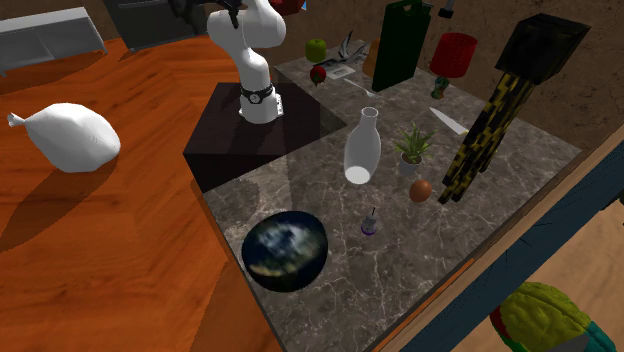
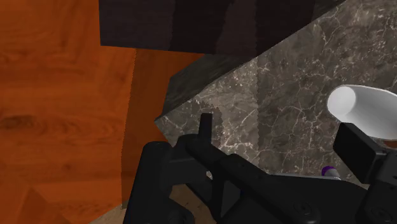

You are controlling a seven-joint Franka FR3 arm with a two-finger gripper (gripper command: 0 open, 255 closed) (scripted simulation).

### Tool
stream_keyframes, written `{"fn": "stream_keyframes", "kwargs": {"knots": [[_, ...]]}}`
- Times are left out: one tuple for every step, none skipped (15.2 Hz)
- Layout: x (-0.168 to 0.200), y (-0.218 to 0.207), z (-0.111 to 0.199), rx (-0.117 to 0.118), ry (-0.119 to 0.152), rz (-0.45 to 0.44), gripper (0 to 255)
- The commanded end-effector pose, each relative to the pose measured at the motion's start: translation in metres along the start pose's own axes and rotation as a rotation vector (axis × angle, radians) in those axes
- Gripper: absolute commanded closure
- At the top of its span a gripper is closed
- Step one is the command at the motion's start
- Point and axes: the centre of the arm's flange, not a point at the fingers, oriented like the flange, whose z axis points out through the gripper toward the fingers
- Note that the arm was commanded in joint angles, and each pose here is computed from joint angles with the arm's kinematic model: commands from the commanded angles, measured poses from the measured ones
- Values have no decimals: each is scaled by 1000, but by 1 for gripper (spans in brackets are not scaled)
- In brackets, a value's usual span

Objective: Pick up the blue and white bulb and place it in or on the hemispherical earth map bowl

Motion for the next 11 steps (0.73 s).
{"fn": "stream_keyframes", "kwargs": {"knots": [[0,0,0,0,0,0,0],[7,-8,8,-3,4,-2,0],[13,-16,16,-6,8,-5,0],[20,-25,24,-10,12,-7,0],[27,-33,31,-13,16,-10,0],[33,-41,39,-16,20,-12,0],[40,-49,47,-19,24,-14,0],[47,-57,55,-23,28,-17,0],[53,-66,63,-26,32,-19,0],[60,-74,71,-29,36,-22,0],[67,-82,79,-32,39,-24,0]]}}
